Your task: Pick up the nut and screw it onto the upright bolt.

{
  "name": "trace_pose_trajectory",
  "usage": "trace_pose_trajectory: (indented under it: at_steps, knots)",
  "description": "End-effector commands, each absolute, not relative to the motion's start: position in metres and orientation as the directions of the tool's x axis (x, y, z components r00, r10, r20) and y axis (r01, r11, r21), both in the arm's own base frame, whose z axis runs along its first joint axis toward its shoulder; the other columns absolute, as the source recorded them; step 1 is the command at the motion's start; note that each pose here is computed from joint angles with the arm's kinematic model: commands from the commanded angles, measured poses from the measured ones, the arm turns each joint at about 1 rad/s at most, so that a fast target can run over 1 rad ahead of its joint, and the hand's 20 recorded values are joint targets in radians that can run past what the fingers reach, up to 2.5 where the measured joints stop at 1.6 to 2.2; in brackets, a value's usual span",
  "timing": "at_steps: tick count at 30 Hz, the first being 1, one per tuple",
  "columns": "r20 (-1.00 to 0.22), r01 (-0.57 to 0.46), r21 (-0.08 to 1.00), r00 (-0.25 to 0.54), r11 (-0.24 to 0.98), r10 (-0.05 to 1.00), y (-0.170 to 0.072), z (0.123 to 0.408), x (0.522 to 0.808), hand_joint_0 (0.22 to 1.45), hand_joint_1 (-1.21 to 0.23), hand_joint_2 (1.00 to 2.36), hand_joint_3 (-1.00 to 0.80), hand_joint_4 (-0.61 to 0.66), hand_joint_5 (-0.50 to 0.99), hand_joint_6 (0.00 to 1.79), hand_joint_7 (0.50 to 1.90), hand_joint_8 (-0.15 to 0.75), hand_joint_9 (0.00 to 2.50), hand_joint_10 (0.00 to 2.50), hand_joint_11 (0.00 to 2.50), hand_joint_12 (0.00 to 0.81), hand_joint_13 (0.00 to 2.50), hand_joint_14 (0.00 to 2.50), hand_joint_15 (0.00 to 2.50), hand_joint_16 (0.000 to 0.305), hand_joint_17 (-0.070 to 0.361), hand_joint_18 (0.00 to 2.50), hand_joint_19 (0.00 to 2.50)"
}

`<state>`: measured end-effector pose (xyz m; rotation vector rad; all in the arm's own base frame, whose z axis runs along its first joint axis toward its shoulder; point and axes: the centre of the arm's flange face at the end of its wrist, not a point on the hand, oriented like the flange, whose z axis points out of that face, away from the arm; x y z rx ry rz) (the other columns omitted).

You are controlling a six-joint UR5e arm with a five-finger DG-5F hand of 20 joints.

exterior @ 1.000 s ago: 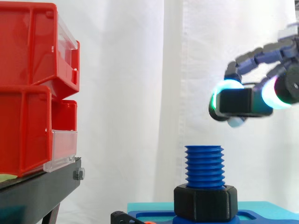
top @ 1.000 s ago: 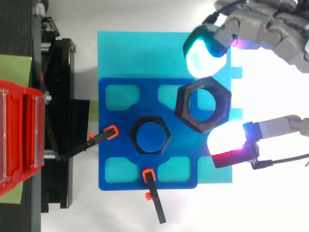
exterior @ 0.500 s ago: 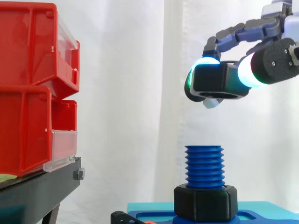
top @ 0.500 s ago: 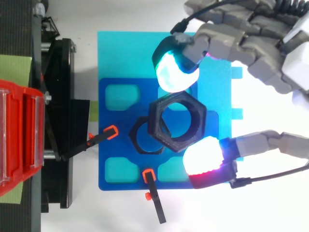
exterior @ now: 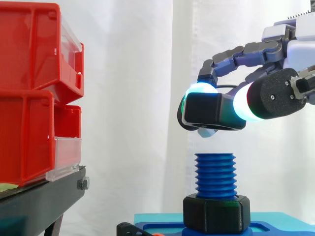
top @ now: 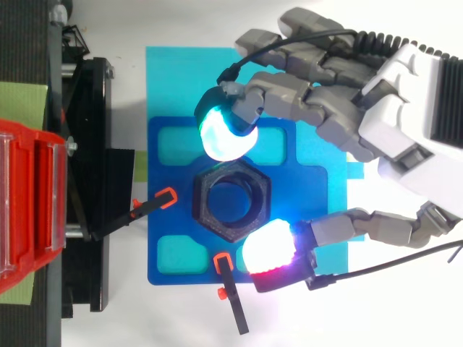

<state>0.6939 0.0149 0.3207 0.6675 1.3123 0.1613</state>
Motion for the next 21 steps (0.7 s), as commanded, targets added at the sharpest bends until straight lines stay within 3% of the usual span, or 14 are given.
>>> trace_pose_trajectory:
  at_steps: [1,6,21]
  knots:
    - [-0.838,0.256,0.537,0.272,0.804,0.473,0.015,0.317,0.695,0.53,-0.78,1.00,-0.50,0.16,-0.14,0.53,1.29,0.270,0.69,0.01,0.30,0.308,0.47,0.00,0.01,0.034,0.075,0.25,0.00]
    - [-0.836,0.254,0.541,0.262,0.802,0.482,0.018,0.304,0.699,0.53,-0.77,1.00,-0.50,0.17,-0.14,0.53,1.29,0.272,0.69,0.01,0.30,0.305,0.47,0.00,0.01,0.034,0.075,0.25,0.00]
    - [-0.835,0.242,0.544,0.254,0.804,0.488,0.020,0.304,0.699,0.53,-0.76,1.00,-0.50,0.17,-0.13,0.53,1.30,0.273,0.70,0.01,0.30,0.307,0.48,0.00,0.01,0.033,0.075,0.25,0.00]
